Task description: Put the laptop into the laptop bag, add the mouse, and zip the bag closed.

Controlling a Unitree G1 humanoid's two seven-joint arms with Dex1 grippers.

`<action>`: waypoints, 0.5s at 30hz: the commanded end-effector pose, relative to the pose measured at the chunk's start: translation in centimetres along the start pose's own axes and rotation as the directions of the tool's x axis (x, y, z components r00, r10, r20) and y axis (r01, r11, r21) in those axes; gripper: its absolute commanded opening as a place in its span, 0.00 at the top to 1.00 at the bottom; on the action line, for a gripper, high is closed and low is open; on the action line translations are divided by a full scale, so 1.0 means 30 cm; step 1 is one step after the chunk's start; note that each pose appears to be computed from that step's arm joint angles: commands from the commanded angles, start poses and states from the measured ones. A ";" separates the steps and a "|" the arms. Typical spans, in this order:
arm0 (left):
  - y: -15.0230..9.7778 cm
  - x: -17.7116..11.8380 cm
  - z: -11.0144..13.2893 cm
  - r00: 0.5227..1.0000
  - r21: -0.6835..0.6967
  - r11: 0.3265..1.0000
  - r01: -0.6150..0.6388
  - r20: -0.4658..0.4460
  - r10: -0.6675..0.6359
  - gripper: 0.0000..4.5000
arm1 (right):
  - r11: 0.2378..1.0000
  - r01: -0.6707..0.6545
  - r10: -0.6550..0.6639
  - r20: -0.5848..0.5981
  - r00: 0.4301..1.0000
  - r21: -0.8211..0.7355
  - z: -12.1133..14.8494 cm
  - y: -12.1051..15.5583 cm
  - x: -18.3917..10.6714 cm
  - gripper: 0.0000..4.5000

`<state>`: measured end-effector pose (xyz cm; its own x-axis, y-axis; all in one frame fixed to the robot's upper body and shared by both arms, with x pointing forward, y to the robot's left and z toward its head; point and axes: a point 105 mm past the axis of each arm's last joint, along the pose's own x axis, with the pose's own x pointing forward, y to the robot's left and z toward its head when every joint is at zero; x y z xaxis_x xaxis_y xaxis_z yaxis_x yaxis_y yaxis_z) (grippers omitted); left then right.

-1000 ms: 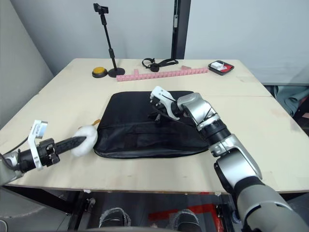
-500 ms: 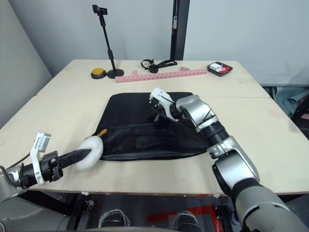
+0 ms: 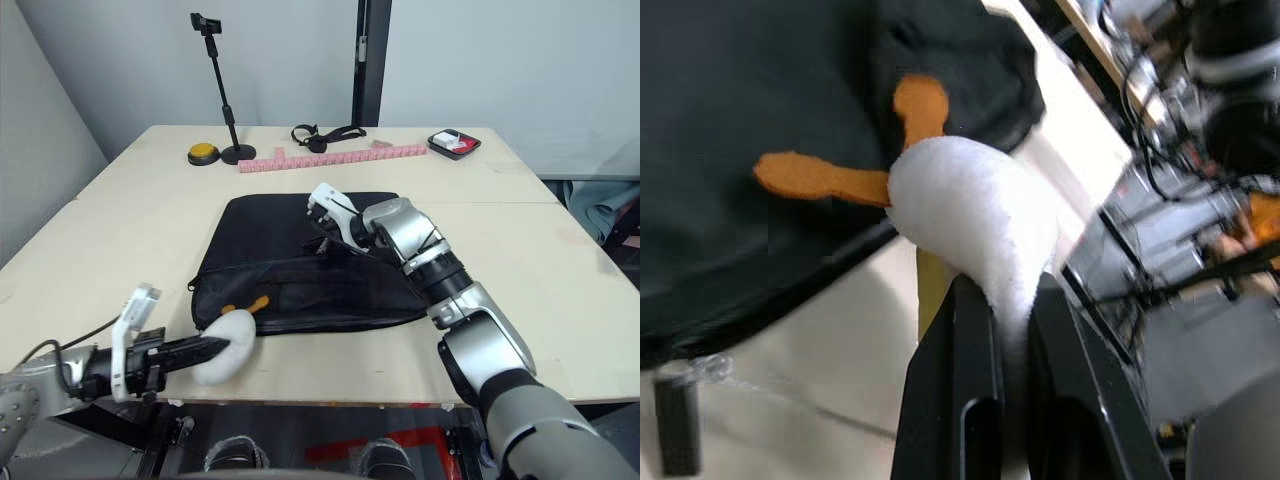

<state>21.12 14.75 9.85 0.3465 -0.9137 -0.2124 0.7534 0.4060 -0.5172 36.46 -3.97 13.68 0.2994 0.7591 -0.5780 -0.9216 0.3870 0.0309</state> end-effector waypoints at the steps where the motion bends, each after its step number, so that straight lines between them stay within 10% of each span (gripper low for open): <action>1: -0.034 0.103 0.014 0.996 0.126 0.988 0.089 -0.042 -0.084 0.99 | 0.996 -0.038 0.050 -0.142 0.989 0.084 -0.132 0.030 0.051 1.00; 15: -0.027 0.340 0.056 0.948 0.314 0.897 0.311 -0.174 -0.268 0.99 | 0.996 -0.030 0.041 -0.133 0.990 0.086 -0.118 0.032 0.046 1.00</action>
<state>24.80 5.83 9.23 0.0590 -0.9739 -0.2191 0.9444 0.1256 -0.3040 36.23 -3.97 13.59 0.2921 0.7533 -0.5892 -0.9210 0.3876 0.0388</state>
